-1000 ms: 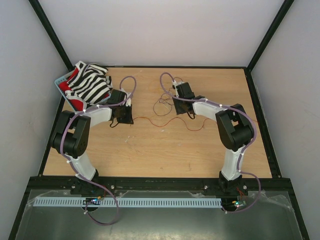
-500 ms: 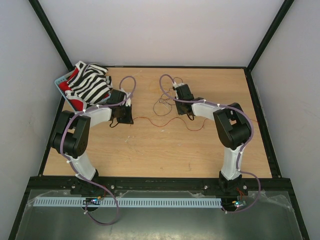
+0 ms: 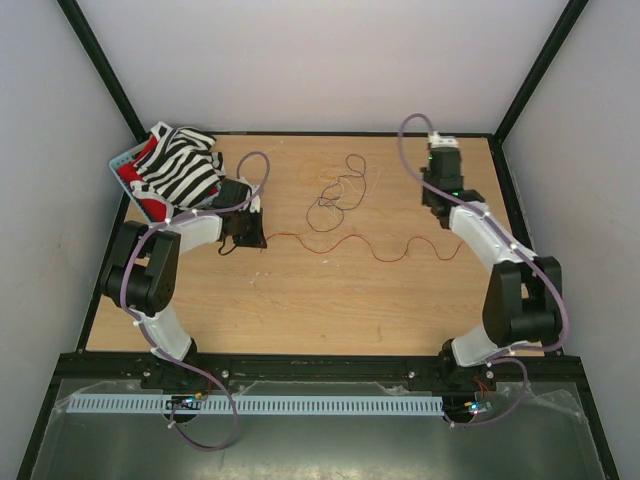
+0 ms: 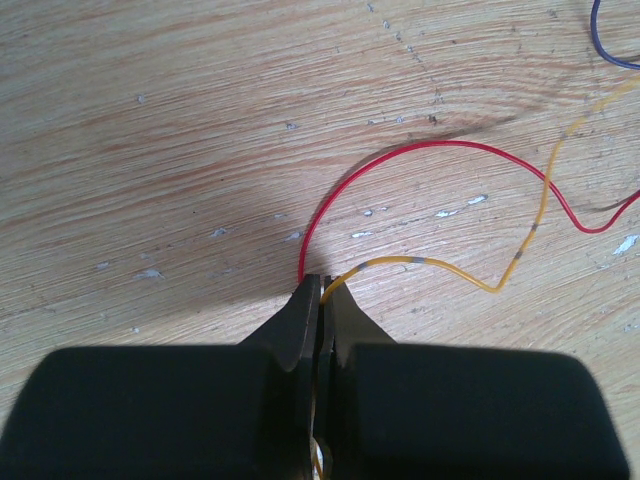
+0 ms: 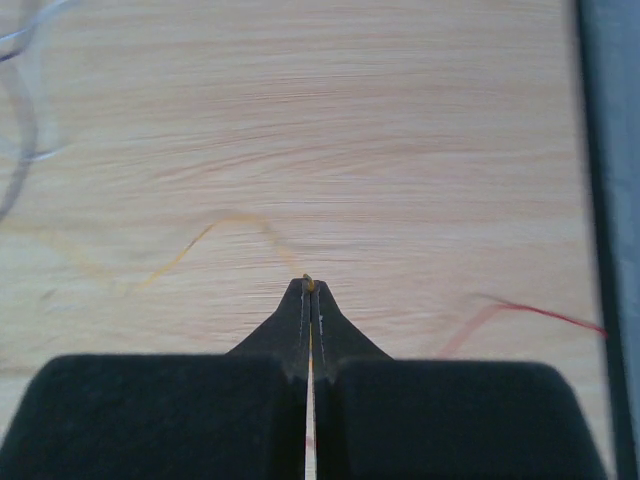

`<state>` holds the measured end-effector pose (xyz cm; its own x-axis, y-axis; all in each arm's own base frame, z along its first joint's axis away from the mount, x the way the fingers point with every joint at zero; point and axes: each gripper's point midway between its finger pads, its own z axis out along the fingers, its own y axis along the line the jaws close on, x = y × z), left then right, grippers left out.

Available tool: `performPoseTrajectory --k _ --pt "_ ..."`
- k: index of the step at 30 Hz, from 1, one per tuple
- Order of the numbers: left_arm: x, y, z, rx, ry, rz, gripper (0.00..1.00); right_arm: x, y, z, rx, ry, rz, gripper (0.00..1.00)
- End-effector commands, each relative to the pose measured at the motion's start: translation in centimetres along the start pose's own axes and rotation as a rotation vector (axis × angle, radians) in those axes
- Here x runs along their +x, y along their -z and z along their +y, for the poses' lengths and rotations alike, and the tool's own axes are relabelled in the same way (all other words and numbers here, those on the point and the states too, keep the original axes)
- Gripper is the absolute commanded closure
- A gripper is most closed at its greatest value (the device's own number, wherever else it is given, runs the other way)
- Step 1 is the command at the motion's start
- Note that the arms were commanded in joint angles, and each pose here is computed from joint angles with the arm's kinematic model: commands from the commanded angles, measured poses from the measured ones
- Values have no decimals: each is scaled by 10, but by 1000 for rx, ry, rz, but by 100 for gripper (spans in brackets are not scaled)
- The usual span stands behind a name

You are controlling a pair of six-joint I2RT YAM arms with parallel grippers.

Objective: Zip-tie the wires
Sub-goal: Straighten the cable at the center of the board.

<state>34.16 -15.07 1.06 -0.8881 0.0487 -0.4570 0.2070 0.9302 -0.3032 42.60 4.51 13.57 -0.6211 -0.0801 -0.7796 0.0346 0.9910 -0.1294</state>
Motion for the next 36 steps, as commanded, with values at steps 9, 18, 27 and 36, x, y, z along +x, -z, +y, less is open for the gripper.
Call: performPoseTrajectory --k 9,18,27,36 --pt "63 -7 19 -59 44 215 100 64 13 -173 558 -99 202 100" --pt "64 -6 19 -60 48 222 100 100 12 -229 784 -136 321 100" --pt "65 -7 20 -59 53 227 100 119 12 -268 874 -188 337 100" --pt "67 -9 21 -58 68 244 100 125 -4 -285 906 -194 353 100"
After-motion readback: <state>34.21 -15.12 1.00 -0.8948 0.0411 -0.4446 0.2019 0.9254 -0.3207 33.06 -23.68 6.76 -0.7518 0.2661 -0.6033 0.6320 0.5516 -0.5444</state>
